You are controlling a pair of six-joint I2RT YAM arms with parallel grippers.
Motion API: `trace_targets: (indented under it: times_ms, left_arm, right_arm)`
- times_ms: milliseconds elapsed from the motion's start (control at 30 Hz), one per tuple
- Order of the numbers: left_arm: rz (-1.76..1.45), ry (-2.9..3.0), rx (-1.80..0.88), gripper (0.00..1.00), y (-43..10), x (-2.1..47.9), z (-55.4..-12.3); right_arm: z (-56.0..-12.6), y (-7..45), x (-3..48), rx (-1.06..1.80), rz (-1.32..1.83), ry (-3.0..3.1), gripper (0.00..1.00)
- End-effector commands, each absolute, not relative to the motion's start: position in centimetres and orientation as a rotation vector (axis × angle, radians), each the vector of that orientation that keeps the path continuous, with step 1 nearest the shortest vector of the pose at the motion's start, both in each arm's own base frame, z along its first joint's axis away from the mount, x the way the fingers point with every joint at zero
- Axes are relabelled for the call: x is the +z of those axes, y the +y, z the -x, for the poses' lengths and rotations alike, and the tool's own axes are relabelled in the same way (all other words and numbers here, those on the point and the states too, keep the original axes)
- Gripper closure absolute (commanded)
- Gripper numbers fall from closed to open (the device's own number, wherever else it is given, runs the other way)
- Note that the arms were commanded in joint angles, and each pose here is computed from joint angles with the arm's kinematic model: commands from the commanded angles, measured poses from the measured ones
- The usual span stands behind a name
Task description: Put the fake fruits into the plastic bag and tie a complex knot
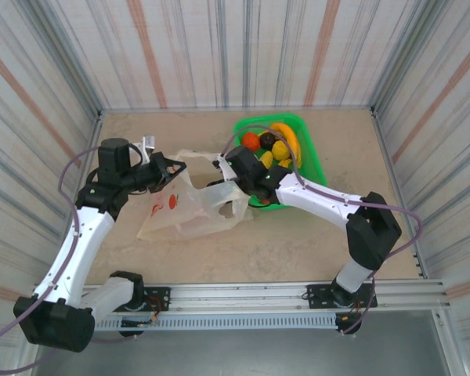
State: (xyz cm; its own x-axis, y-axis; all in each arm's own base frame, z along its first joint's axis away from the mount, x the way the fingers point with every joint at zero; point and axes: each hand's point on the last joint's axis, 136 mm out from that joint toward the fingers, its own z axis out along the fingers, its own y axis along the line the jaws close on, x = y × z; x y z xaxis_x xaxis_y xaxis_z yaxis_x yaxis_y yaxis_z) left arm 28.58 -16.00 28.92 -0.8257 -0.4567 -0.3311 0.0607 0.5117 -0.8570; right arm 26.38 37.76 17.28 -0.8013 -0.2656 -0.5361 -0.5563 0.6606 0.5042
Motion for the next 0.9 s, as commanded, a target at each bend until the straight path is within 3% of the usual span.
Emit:
trace_targets:
  times_ms: [0,333,600,867]
  left_arm:
    - [0.311,2.214,-1.282,1.00,-15.7,29.3,-28.4]
    - [0.323,2.214,-1.277,1.00,-15.5,29.2,-28.4]
    - [0.327,2.215,-1.272,1.00,-15.4,29.1,-28.5]
    - [0.328,2.217,-1.268,1.00,-15.4,29.1,-28.6]
  right_arm:
    - [-25.8,35.9,19.0,0.888,0.686,2.423,0.19]
    - [-25.5,31.3,23.1,0.829,0.615,2.352,0.07]
    - [-27.2,25.3,25.7,0.701,0.436,2.376,0.08]
    - [-28.0,19.7,23.1,0.575,0.292,2.530,0.14]
